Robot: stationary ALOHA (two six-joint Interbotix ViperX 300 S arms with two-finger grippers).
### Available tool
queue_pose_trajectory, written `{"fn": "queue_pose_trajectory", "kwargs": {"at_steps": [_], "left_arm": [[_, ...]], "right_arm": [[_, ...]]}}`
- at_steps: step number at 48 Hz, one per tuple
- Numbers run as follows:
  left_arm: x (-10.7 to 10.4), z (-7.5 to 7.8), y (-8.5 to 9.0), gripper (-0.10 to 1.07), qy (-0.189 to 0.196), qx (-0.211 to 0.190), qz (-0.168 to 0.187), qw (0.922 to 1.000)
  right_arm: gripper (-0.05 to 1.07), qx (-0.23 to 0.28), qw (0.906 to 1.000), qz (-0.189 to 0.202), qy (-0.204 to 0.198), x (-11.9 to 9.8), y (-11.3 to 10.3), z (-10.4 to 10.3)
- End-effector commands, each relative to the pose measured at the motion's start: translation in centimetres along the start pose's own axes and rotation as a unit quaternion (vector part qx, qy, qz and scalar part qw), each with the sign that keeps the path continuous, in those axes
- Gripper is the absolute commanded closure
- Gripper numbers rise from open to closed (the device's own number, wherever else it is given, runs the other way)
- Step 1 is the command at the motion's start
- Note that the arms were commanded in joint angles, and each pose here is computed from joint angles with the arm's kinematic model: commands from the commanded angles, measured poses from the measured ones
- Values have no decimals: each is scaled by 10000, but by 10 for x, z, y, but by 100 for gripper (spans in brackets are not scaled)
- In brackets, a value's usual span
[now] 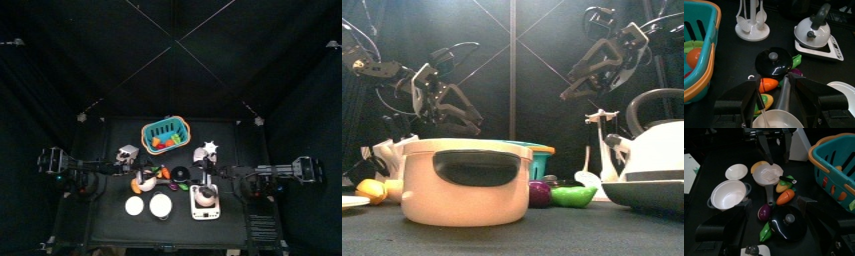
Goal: Place spatula into pan
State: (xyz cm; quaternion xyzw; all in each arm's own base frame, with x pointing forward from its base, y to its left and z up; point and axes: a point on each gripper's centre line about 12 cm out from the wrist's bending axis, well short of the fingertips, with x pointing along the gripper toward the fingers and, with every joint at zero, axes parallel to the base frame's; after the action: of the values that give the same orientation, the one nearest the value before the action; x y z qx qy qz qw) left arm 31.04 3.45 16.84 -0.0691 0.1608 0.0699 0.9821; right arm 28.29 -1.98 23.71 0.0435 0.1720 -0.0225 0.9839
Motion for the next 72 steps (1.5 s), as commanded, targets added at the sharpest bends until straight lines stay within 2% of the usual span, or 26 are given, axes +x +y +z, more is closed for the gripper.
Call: {"fn": "queue_pose_trajectory", "kwargs": {"at_steps": [1,8,27,44,50,61,72], "left_arm": [[-1,8,-4,13,-204,160,-122,9996],[-5,12,-7,13,-405,354,-269,9982],[-23,17,-11,13,-883,384,-404,9945],[-35,14,-12,13,-925,344,-430,9942],[-37,16,-18,13,-963,418,-535,9930],[-47,11,-19,13,-973,480,-597,9923],[-58,13,-18,13,-1089,347,-556,9919]], "right_arm": [[1,-15,9999,50,-108,1,3,8],[1,-20,10000,48,-70,3,2,6],[1,-283,9996,41,-17,3,0,3],[1,-198,9998,28,71,5,0,-1],[1,-161,9998,60,77,6,2,-1],[1,-127,9999,81,60,6,4,1],[1,-176,9997,81,130,10,4,-2]]}}
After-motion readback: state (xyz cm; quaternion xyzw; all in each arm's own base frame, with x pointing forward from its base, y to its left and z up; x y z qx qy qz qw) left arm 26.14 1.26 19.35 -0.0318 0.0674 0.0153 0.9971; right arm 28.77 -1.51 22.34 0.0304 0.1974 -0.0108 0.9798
